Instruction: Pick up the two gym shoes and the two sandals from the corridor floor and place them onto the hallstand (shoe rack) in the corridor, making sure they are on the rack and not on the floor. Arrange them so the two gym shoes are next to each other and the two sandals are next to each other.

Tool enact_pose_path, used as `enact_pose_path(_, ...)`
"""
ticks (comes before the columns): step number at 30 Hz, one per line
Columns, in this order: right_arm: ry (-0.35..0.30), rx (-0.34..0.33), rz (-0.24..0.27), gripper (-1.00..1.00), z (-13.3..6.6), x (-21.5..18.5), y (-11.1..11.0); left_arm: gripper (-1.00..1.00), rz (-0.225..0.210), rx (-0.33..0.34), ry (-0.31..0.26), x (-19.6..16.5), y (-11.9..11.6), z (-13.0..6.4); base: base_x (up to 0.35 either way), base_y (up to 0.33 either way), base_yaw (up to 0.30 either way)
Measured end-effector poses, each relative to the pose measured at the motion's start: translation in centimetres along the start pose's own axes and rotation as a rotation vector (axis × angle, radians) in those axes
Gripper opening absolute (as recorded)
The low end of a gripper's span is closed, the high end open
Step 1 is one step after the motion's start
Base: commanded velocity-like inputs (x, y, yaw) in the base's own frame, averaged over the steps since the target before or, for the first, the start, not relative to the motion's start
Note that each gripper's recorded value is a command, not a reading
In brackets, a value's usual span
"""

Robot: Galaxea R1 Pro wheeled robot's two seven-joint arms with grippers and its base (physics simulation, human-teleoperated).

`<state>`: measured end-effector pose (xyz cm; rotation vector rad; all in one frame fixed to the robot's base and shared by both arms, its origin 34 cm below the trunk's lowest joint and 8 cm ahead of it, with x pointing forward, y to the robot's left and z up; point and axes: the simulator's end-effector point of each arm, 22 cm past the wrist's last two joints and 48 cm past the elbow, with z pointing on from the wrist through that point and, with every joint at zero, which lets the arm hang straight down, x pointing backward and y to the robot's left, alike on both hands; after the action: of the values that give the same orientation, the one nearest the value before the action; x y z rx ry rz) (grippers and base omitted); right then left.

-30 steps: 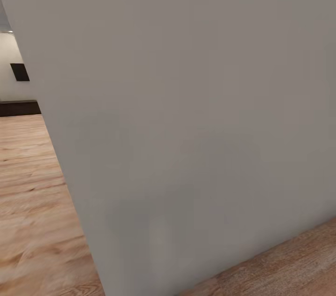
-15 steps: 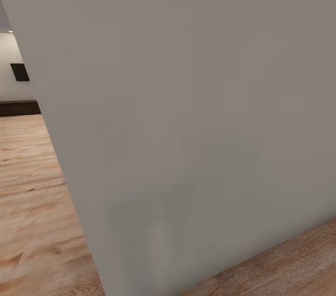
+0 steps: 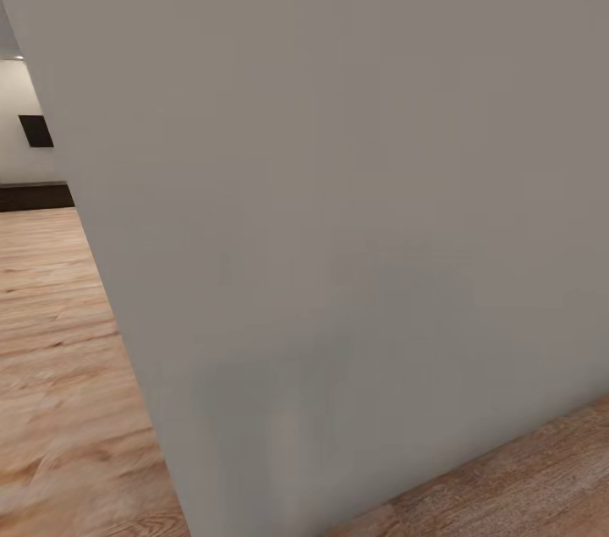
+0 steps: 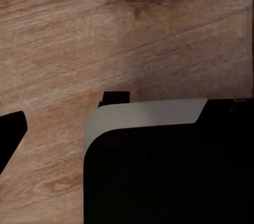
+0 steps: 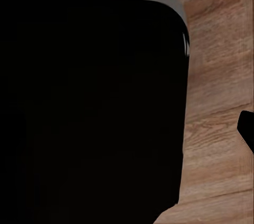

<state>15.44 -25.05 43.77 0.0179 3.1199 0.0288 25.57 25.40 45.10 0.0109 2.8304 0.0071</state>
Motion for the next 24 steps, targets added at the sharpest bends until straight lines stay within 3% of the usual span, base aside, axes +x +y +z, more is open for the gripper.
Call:
enact_pose_path(2,-0.011,0.000,-0.003,1.00,0.0,-0.5,0.0,1.00,0.000,0.000,-0.034,-1.7,0.0,0.2,0.000,0.000,0.000)
enact_pose_path(3,-0.075,-0.001,-0.006,1.00,-0.1,-3.6,0.0,1.00,0.000,0.000,-0.142,-7.1,0.0,0.4,0.000,0.000,0.000)
enact_pose_path(4,-0.213,-0.001,-0.009,1.00,-1.1,-10.1,0.1,1.00,0.000,-0.002,-0.343,-16.9,0.1,-0.8,0.000,0.000,0.000)
enact_pose_path(5,-0.395,-0.001,-0.014,1.00,-3.7,-18.5,0.2,1.00,0.000,-0.003,-0.495,-24.0,0.1,-2.9,0.000,0.000,0.000)
enact_pose_path(6,-0.414,-0.001,-0.014,1.00,-4.1,-19.3,0.1,1.00,-0.001,-0.003,-0.470,-22.8,0.2,-2.5,0.000,0.000,0.000)
enact_pose_path(17,-0.425,-0.001,-0.013,1.00,-4.3,-19.8,0.3,1.00,-0.005,-0.002,-0.501,-23.4,0.2,-2.7,0.000,0.000,-0.006)
enact_pose_path(24,-0.425,0.000,-0.007,1.00,-4.3,-19.8,0.2,1.00,-0.007,-0.003,-0.502,-23.4,0.2,-2.7,0.000,0.000,-0.135)
